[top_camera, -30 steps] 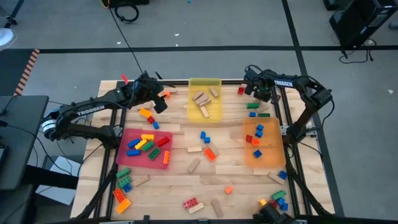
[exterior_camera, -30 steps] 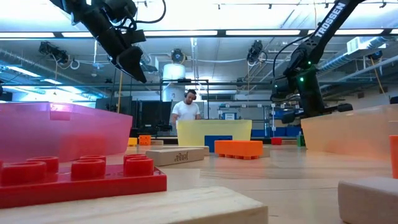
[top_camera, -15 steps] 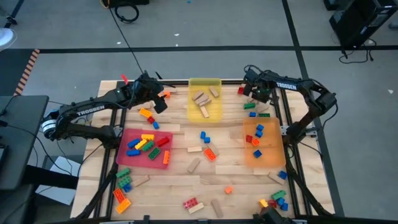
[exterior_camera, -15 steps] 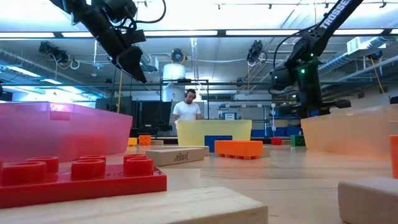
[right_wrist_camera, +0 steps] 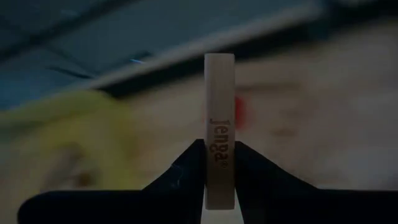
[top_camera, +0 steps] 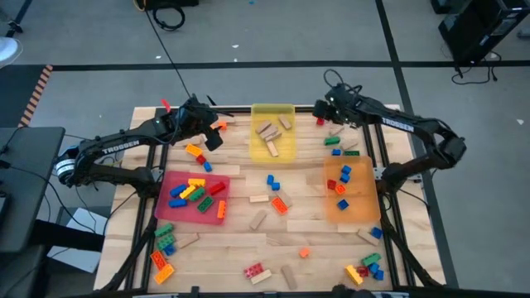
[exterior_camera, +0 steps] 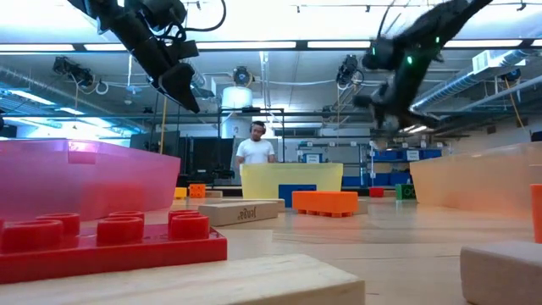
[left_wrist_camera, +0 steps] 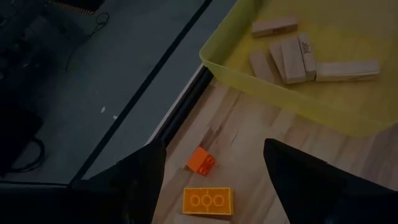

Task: Sort blocks by size
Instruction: Put the wooden block into the yellow bin

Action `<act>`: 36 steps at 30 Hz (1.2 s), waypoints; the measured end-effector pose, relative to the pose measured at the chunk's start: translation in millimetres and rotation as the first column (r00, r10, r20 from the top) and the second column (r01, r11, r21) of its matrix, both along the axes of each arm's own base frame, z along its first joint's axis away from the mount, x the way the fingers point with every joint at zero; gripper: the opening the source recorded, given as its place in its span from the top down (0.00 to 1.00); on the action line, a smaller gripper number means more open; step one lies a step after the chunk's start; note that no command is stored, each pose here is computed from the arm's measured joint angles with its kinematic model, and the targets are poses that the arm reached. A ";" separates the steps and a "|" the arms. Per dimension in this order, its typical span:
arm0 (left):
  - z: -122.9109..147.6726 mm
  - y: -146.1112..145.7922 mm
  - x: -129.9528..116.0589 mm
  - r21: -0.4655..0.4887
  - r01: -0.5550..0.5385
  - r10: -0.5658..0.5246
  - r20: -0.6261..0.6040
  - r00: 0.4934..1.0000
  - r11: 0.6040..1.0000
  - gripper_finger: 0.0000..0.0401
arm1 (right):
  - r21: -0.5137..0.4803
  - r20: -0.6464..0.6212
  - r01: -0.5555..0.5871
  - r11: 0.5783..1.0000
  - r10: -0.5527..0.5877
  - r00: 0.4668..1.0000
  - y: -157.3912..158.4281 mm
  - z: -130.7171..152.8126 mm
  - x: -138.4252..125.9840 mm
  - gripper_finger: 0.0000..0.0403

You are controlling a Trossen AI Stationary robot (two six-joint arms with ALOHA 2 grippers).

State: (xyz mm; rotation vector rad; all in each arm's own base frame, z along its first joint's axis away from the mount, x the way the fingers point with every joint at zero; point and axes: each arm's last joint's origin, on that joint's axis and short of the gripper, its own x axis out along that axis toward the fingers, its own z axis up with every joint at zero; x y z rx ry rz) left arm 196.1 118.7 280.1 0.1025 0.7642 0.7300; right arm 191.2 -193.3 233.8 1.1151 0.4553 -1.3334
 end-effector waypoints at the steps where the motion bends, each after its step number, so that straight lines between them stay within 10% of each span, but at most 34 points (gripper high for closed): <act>1: 0.0 0.0 0.0 0.000 0.000 0.000 0.000 1.000 1.000 0.30 | -0.042 0.029 -0.030 0.999 0.031 0.999 1.6 9.0 5.1 0.81; 15: 2.0 0.8 1.5 0.013 0.000 0.000 0.024 1.000 1.000 0.30 | -0.383 -0.004 -0.420 0.823 0.453 0.891 5.2 111.2 125.1 0.81; 24: 1.7 0.7 1.3 0.011 0.000 0.000 0.020 1.000 1.000 0.30 | -0.052 -0.155 -0.633 0.772 0.620 0.769 1.6 53.3 193.0 0.81; 36: 1.7 0.7 1.3 0.009 -0.002 0.002 0.024 1.000 1.000 0.30 | 0.327 -0.200 -0.652 0.684 0.724 0.660 16.3 -31.9 214.7 0.81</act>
